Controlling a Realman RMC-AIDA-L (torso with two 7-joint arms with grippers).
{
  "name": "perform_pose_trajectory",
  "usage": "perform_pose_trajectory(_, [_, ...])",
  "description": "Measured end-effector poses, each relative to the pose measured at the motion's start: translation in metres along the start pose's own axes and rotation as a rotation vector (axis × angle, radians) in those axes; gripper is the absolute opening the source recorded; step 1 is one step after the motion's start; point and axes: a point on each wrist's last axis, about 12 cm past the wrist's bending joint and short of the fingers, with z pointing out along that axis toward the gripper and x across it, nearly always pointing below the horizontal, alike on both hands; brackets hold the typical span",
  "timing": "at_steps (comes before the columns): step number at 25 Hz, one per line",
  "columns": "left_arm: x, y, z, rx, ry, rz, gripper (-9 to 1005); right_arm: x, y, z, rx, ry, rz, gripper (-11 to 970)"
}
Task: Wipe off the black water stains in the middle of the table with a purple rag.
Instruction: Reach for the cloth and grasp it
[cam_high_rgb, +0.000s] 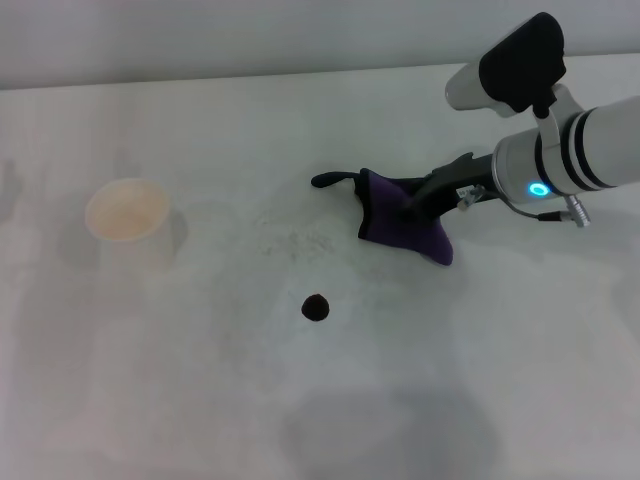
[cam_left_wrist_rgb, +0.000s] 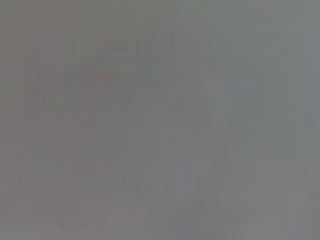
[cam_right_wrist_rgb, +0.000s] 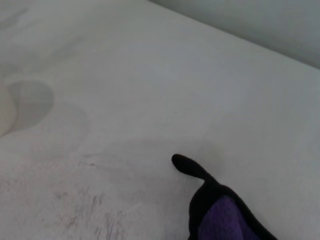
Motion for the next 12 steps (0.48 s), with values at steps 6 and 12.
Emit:
perform_pose_trajectory(6, [0.0000,0.0000,-0.0001,0.000,0.000,0.000,873,0.0019,-0.0003,0.0030,0.016,-0.004,0.002,422])
perform_pose_trajectory(12, [-0.0004,0.0006,0.0001,0.000,-0.001,0.001,873,0.0032,-0.0005,0.0052,0.011,-0.010,0.022,386])
